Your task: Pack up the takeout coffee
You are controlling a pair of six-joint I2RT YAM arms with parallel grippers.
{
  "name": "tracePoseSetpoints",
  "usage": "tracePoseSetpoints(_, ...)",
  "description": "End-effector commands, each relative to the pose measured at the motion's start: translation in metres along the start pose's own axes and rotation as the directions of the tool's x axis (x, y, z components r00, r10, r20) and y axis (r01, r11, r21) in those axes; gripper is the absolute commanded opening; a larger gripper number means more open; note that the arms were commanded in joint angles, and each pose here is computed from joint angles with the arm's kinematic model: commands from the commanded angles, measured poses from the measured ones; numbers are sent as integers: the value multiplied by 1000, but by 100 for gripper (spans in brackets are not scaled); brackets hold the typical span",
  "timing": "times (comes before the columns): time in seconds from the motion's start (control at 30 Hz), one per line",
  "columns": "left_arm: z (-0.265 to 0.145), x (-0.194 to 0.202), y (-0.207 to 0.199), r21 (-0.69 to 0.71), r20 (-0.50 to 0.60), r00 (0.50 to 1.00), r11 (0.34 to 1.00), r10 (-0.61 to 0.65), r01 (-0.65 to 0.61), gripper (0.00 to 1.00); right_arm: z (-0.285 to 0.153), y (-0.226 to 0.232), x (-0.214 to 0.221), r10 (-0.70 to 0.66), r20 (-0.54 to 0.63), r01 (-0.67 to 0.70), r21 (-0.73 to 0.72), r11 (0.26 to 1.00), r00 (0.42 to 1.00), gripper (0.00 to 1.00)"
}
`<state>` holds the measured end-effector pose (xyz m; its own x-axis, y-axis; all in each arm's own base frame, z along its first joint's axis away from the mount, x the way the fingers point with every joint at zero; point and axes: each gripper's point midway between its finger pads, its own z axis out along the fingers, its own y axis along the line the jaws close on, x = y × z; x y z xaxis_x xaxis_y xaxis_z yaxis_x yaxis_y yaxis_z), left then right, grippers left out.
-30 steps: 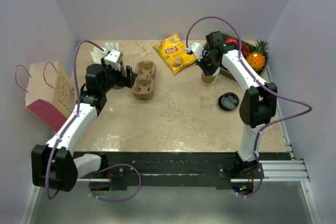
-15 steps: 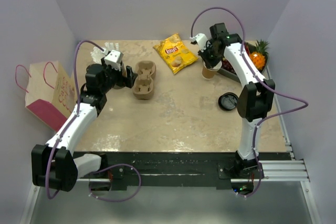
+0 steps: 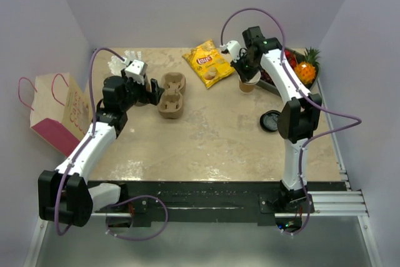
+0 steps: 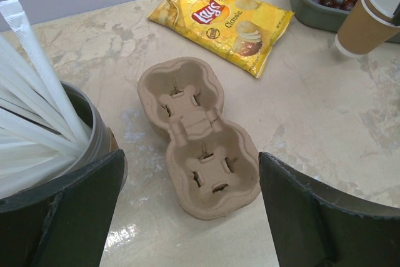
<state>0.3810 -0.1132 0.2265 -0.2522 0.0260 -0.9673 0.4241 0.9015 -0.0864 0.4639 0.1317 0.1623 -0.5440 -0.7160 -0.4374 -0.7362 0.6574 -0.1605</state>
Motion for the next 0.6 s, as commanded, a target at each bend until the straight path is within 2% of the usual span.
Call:
tracePoseSetpoints(0.0, 4, -16, -4, 22, 57, 998, 1000, 17, -18, 92, -23, -8, -8, 60, 30, -61, 43, 997, 998, 0)
tracePoseSetpoints(0.03, 4, -16, -5, 27, 58, 998, 999, 16, -18, 92, -19, -18, -12, 23, 36, -28, 132, 991, 999, 0)
tracePoseSetpoints(0.07, 5, -15, -5, 27, 56, 998, 1000, 14, -16, 92, -14, -4, -14, -46, 14, 44, 113, 993, 999, 0)
tracePoseSetpoints(0.1, 5, -13, -5, 29, 55, 998, 1000, 11, -12, 92, -25, -3, -28, -32, 74, 27, 68, 997, 997, 0)
tracePoseSetpoints(0.13, 5, -14, -5, 27, 59, 998, 1000, 10, -12, 92, -28, 12, -27, 0, 100, 6, -60, 998, 995, 0)
tracePoseSetpoints(0.17, 6, -15, -5, 27, 61, 998, 1000, 9, -11, 92, -26, 3, -26, 46, 88, -46, -1, 999, 995, 0)
tracePoseSetpoints(0.2, 6, -15, -5, 29, 61, 998, 1000, 9, -11, 92, -18, 0, -14, 23, 40, -25, 67, 997, 999, 0)
tracePoseSetpoints(0.23, 6, -16, -5, 27, 65, 998, 1000, 10, -12, 92, -17, 5, -21, -12, 58, 9, 59, 998, 998, 0)
tracePoseSetpoints(0.27, 6, -16, -5, 26, 67, 998, 1000, 11, -13, 92, -21, 22, -28, 4, 110, 4, -73, 997, 994, 0)
tracePoseSetpoints(0.3, 6, -15, -5, 24, 64, 998, 1000, 10, -12, 92, -30, 24, -31, 11, 128, 3, -112, 994, 992, 0)
tracePoseSetpoints(0.33, 5, -14, -5, 26, 61, 998, 1000, 9, -11, 92, -28, 15, -34, 26, 135, -21, -38, 999, 991, 0)
tracePoseSetpoints(0.37, 5, -15, -5, 27, 64, 998, 1000, 10, -12, 92, -24, -6, -26, -6, 69, -4, 141, 990, 998, 0)
tracePoseSetpoints(0.4, 5, -13, -5, 27, 59, 998, 1000, 7, -9, 92, -19, -4, -24, -32, 62, 22, 151, 988, 998, 0)
tracePoseSetpoints(0.43, 4, -13, -5, 24, 62, 998, 1000, 10, -11, 92, -16, 18, -15, -21, 39, 21, -1, 1000, 999, 0)
tracePoseSetpoints(0.47, 4, -13, -5, 23, 62, 998, 1000, 8, -9, 92, -25, 44, -25, 42, 136, -7, -247, 969, 990, 0)
tracePoseSetpoints(0.5, 3, -14, -5, 24, 64, 998, 1000, 8, -10, 92, -28, 33, -19, 70, 89, -50, -207, 977, 994, 0)
tracePoseSetpoints(0.53, 4, -13, -6, 27, 62, 998, 1000, 8, -10, 92, -24, 11, -19, 62, 93, -58, -39, 998, 994, 0)
tracePoseSetpoints(0.57, 3, -13, -6, 26, 64, 998, 1000, 8, -10, 92, -17, 9, -17, -22, 58, 17, 78, 997, 998, 0)
